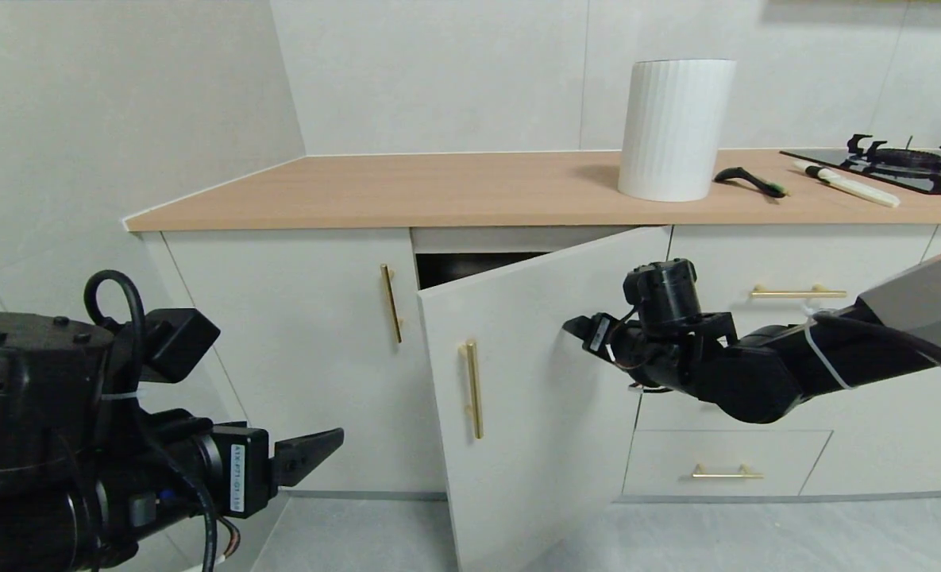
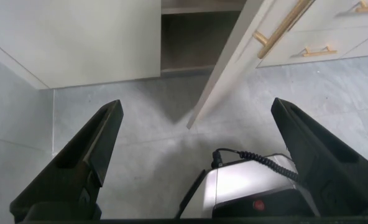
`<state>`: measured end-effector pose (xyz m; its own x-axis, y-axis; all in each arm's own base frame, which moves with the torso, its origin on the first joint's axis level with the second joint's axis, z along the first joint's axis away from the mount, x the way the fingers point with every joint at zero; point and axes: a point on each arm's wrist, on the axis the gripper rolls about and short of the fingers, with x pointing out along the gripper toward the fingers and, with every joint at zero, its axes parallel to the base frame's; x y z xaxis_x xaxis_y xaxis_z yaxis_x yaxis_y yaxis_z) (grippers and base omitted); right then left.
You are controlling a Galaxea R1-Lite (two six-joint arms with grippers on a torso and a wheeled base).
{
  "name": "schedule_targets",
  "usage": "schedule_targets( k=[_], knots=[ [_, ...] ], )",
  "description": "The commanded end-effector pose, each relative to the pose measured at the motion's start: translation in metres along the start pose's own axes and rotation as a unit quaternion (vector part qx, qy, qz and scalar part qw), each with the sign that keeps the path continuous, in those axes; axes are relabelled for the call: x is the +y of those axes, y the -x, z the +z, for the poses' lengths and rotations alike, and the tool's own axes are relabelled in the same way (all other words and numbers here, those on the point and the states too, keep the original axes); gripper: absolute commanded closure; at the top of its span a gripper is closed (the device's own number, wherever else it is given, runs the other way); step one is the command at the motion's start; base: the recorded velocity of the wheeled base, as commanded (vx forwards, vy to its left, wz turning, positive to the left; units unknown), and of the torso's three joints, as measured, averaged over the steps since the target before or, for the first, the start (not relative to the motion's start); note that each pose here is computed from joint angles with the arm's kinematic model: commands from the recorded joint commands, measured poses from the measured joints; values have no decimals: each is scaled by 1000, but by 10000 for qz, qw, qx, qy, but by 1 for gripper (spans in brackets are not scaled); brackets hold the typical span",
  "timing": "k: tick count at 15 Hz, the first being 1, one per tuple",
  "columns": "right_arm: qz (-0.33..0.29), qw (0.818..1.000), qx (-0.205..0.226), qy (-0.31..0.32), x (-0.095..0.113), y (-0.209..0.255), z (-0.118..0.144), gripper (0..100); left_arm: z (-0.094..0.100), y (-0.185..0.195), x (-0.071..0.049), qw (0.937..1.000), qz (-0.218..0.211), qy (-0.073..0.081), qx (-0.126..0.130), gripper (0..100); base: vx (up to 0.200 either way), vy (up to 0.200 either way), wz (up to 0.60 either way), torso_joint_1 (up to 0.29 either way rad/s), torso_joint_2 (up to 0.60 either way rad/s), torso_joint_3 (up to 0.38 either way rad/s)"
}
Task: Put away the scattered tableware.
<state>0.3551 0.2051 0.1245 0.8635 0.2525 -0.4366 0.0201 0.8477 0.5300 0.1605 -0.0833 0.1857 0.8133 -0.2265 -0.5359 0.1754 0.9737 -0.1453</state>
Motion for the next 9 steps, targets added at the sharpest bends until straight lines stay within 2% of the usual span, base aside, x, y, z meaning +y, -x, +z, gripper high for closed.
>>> schedule_targets(
  k=[1,4,9],
  knots=[
    [28,9999,-46,-130,0,-13,-7,0,0,0,0,10000,2,0,9,0,0,0,0,0,0,0],
    [-33,9987,-218,-455,1,-28,-6,0,0,-1,0,10000,4,-1,17,0,0,0,0,0,0,0],
    [-651,9925,-813,-636,-15,-64,-1,0,0,-2,0,10000,9,-4,31,0,0,0,0,0,0,0]
  ],
)
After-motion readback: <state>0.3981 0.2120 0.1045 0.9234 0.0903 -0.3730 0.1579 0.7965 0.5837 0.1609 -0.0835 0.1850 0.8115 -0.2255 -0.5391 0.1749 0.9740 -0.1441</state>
